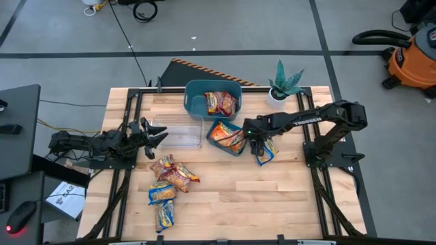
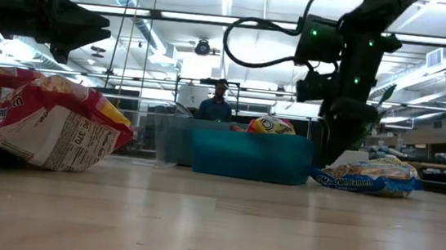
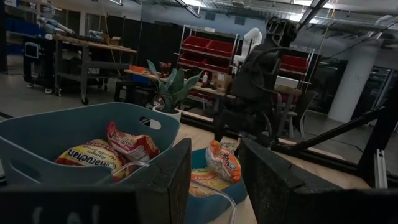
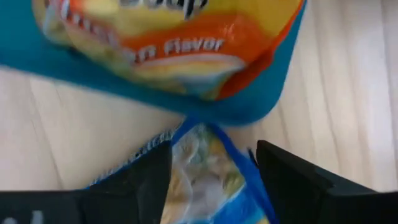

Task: Sort Maruchan noodles
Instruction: Put the blue noodle pack into the transparent bin

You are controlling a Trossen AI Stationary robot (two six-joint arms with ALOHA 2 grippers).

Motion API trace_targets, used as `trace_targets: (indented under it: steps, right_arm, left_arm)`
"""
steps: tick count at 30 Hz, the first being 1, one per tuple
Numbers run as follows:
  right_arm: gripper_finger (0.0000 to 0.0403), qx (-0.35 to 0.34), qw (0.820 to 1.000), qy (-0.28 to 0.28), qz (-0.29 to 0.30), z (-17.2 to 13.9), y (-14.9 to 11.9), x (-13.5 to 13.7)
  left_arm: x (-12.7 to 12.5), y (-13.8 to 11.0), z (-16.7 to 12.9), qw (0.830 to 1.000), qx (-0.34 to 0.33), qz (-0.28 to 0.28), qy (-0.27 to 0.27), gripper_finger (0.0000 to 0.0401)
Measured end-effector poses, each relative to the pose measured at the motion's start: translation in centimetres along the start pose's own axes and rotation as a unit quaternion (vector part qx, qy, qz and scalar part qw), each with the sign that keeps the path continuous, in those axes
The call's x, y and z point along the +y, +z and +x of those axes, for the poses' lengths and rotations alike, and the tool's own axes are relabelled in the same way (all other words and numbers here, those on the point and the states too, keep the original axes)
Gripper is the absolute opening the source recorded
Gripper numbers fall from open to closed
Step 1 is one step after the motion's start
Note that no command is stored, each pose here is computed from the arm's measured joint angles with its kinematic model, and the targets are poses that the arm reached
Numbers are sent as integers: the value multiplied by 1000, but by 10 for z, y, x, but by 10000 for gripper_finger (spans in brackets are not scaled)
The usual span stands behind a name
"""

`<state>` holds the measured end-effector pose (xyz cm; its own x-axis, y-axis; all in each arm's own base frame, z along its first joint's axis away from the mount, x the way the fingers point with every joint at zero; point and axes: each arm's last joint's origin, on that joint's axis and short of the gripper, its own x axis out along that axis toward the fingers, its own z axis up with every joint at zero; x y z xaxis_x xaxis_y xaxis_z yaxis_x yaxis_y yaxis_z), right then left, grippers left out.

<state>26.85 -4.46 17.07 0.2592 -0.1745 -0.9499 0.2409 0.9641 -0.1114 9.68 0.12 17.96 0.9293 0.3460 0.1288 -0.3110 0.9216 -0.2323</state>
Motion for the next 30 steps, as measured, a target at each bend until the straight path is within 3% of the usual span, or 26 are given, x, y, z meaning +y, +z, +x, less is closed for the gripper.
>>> trace_targets:
  steps: [4, 8, 17, 23, 30]
  right_arm:
    - [258, -17, 1000, 0, -6, 9, -4, -3]
    - [241, -14, 1000, 8, -11, 13, -9, -4]
    - [105, -3, 1000, 12, -20, 20, -18, -3]
    - [15, 8, 1000, 12, -21, 4, -5, -5]
    - [33, 31, 999, 11, -28, -41, 22, 0]
  left_arm:
    - [0, 0, 0, 1000, 0, 0, 0, 142]
    - [0, 0, 0, 1000, 0, 0, 0, 142]
    - [0, 0, 0, 1000, 0, 0, 0, 142]
    - [0, 0, 0, 1000, 0, 0, 0, 142]
    - [0, 0, 0, 1000, 0, 0, 0, 142]
